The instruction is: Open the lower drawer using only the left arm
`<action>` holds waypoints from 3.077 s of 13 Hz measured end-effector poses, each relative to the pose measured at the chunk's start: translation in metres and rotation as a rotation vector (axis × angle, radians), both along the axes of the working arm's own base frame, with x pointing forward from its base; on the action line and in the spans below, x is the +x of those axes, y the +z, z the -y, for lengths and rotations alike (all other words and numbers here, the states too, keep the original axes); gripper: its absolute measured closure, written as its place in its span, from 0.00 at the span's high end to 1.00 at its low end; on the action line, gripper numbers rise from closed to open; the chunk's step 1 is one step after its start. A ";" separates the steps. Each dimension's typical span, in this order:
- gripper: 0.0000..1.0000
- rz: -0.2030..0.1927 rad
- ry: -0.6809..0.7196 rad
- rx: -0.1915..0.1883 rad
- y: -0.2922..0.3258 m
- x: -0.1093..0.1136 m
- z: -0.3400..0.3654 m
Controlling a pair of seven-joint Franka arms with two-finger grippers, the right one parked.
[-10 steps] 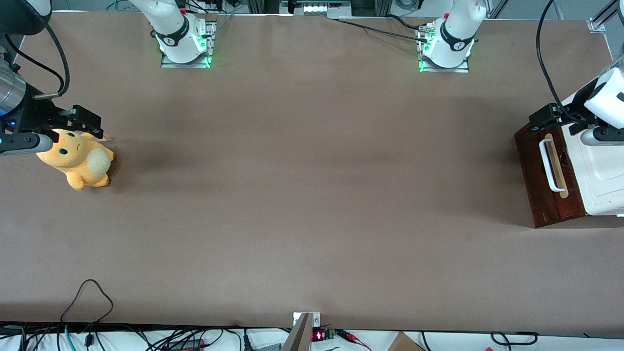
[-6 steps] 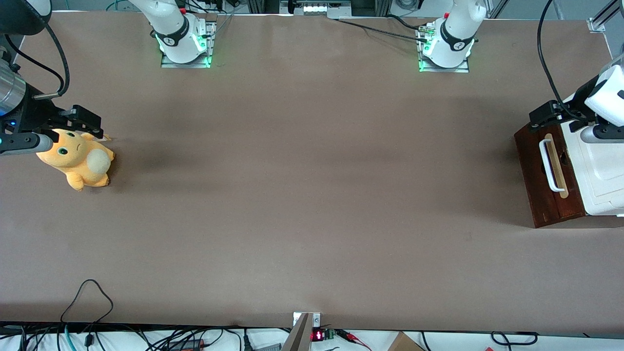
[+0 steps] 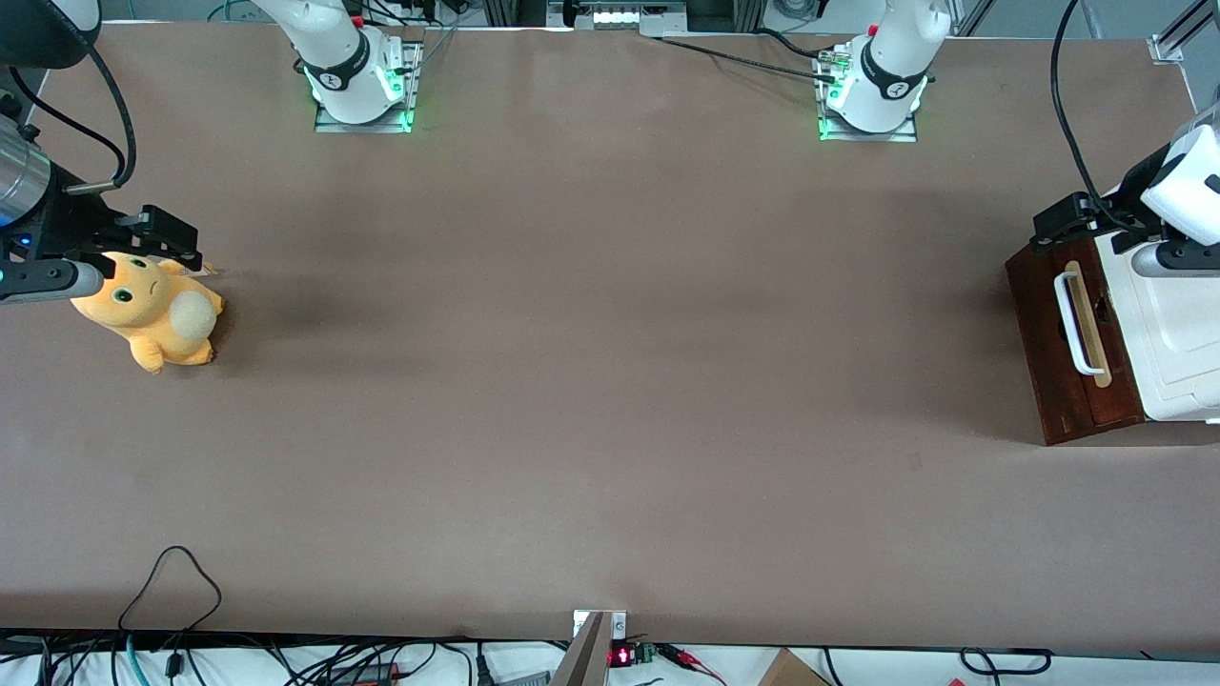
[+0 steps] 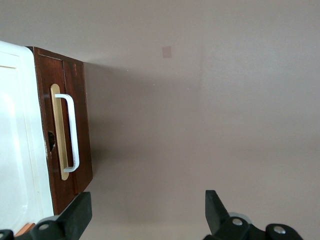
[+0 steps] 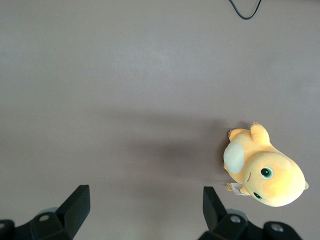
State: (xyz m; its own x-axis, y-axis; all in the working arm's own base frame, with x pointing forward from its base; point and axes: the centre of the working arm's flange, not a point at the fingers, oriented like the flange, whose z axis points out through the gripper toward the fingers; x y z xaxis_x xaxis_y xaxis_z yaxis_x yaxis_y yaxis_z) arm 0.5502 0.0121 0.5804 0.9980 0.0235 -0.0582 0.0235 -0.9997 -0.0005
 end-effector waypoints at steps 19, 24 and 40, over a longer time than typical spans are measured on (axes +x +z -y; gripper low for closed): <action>1.00 -0.064 -0.038 0.652 -0.072 0.008 0.088; 0.98 -0.070 0.012 1.031 -0.193 -0.002 0.124; 0.96 -0.024 -0.093 1.488 -0.421 -0.052 0.013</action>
State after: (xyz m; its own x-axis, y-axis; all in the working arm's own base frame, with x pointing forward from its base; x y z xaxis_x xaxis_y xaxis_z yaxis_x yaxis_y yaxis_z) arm 0.4980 -0.0012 0.1598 0.9984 0.0121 -0.0550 -0.0538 -0.0803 -0.9953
